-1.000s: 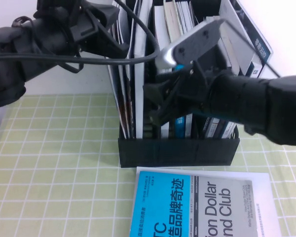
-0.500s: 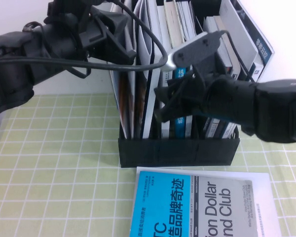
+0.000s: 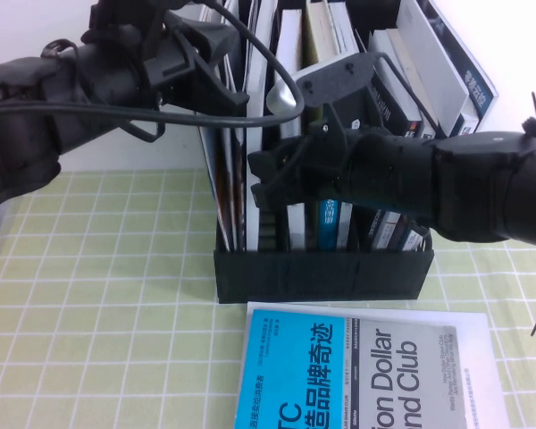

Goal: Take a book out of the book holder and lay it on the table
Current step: Pick up the right side book from the book shelf

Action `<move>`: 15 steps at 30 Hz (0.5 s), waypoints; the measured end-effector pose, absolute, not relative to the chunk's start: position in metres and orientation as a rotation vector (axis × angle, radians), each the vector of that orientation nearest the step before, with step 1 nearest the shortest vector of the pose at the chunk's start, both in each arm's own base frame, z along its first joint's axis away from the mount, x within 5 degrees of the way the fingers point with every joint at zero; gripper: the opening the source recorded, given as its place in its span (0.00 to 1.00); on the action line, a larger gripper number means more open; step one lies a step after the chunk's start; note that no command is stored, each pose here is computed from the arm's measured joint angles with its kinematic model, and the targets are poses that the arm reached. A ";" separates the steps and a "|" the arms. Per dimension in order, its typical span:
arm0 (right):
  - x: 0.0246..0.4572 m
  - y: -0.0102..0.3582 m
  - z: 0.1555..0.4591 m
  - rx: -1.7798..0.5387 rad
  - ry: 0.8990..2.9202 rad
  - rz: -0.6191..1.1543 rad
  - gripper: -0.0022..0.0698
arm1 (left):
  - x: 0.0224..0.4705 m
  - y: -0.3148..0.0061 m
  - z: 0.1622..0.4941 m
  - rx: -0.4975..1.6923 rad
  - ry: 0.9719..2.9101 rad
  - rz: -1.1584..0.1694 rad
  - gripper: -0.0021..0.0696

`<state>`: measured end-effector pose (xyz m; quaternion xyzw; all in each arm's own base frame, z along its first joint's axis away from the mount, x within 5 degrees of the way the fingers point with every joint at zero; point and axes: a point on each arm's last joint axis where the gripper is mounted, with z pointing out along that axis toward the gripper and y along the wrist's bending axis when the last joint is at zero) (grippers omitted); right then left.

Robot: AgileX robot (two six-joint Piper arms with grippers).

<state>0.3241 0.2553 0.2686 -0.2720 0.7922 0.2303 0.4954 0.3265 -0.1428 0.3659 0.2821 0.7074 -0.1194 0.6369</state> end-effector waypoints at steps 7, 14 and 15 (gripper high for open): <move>0.323 0.259 0.268 -0.681 1.913 0.600 0.41 | 0.324 -0.148 0.366 0.684 1.593 -0.336 0.03; 0.328 0.260 0.263 -0.653 1.934 0.608 0.41 | 0.325 -0.147 0.365 0.673 1.600 -0.324 0.03; 0.329 0.261 0.263 -0.640 1.938 0.612 0.41 | 0.325 -0.147 0.365 0.669 1.603 -0.319 0.03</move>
